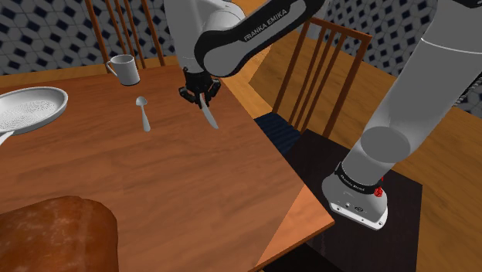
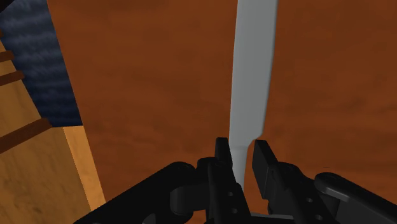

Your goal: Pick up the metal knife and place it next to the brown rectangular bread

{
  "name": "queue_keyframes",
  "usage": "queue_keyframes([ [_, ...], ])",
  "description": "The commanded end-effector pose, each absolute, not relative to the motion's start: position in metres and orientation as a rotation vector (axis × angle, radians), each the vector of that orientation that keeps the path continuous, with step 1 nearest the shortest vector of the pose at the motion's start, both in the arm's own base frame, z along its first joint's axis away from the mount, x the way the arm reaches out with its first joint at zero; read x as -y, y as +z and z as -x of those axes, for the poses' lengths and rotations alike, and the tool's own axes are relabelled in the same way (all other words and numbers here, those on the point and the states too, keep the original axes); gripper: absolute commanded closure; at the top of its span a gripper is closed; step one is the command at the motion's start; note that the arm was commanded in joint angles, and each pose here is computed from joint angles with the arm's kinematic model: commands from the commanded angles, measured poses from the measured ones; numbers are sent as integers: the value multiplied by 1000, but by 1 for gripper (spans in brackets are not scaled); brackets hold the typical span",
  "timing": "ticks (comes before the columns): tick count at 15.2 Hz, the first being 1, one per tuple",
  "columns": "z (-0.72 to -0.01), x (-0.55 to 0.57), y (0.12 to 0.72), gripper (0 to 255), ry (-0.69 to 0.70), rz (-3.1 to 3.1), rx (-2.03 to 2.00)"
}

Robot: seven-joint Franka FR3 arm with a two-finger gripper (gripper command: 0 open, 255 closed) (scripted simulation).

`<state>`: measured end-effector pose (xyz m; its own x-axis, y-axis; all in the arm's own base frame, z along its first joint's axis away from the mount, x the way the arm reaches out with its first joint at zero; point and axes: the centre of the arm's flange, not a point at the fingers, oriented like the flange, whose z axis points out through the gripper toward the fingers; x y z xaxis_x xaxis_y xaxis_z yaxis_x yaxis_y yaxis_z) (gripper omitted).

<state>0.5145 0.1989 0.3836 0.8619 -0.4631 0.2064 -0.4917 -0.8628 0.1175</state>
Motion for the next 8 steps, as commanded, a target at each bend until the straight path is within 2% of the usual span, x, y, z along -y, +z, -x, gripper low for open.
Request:
queue_keyframes([
  [1, -515, -199, 395, 255, 256, -2870, 741],
  [8, -515, -199, 432, 255, 256, -2870, 741],
])
